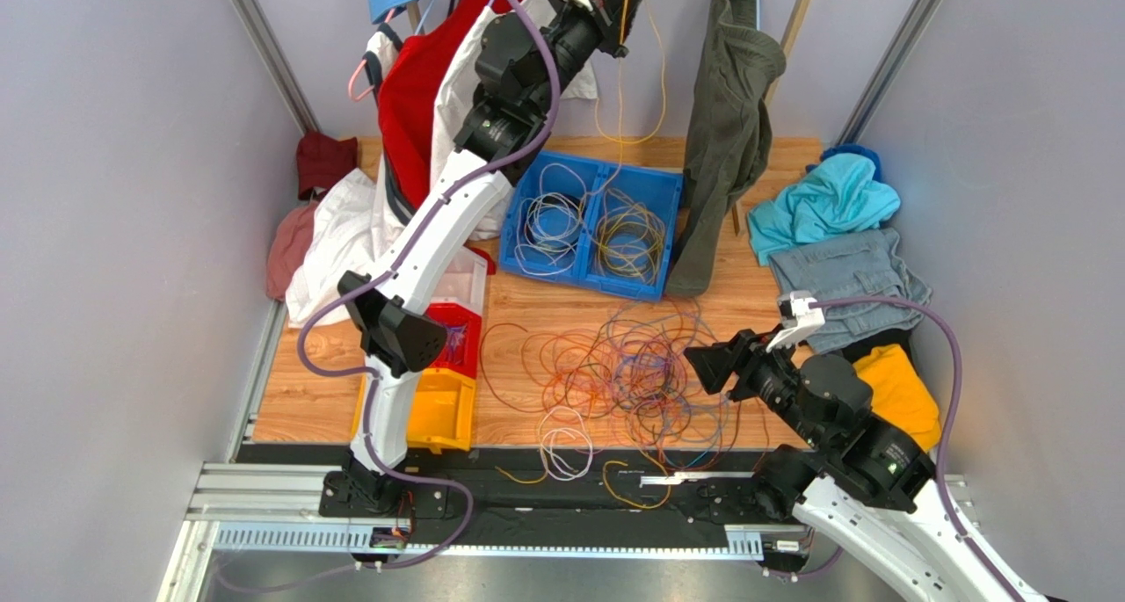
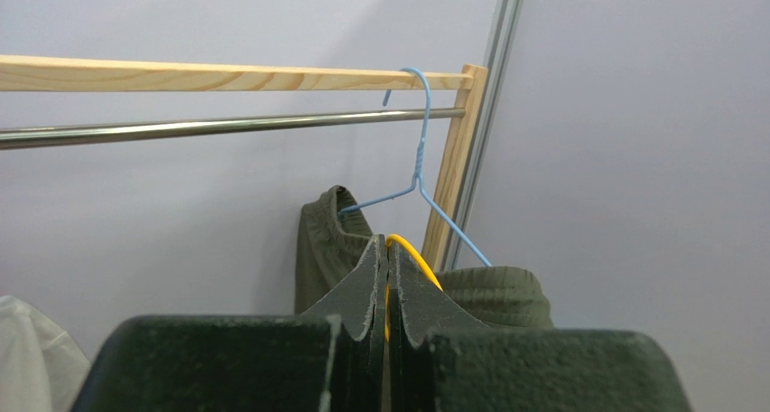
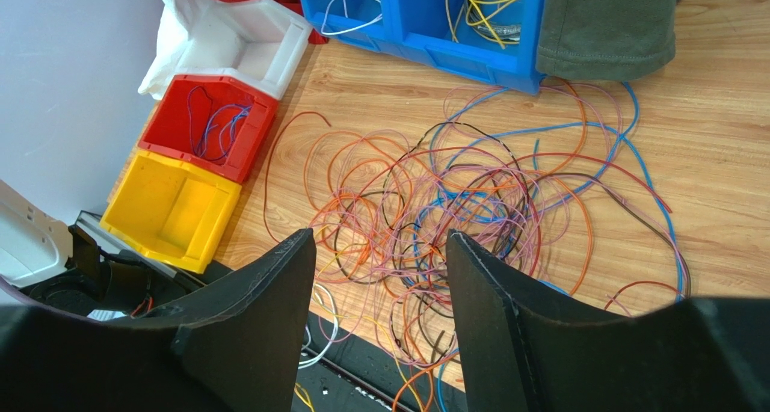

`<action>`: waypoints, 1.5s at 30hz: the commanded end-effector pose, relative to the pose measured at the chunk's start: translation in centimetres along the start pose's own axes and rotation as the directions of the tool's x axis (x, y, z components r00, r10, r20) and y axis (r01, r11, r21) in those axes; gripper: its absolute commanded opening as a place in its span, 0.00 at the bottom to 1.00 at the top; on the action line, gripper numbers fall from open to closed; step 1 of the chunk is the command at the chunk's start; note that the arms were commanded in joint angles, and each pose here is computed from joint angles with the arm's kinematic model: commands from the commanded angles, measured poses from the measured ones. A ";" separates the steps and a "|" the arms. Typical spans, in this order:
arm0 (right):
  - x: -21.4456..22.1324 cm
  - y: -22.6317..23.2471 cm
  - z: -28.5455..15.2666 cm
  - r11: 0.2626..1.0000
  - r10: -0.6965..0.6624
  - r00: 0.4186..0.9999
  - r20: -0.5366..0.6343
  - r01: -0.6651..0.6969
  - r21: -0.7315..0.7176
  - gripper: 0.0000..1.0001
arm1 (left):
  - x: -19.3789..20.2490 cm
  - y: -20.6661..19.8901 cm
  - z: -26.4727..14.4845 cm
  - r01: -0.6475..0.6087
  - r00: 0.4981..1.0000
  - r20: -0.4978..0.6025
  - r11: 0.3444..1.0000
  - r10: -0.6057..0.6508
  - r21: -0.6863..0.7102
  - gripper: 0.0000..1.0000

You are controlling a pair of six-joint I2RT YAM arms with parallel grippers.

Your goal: Untangle the cables

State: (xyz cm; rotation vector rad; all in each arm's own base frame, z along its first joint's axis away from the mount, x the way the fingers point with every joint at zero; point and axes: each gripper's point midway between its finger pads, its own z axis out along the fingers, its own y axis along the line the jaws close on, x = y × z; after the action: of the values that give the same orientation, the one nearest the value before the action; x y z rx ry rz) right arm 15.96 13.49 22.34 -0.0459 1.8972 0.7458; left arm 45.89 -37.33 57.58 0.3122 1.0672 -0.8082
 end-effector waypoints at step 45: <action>-0.3 -0.5 1.0 1.000 -0.004 0.999 0.041 0.003 0.023 0.57 | 29.5 14.4 -6.7 -0.070 0.908 -0.413 0.947 -0.070 -0.315 0.00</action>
State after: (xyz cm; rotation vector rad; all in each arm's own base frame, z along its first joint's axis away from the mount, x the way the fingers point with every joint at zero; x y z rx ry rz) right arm 16.54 13.39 21.55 -0.0287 1.9016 0.7173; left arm 58.41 -38.48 20.62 0.2506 1.6851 -0.6114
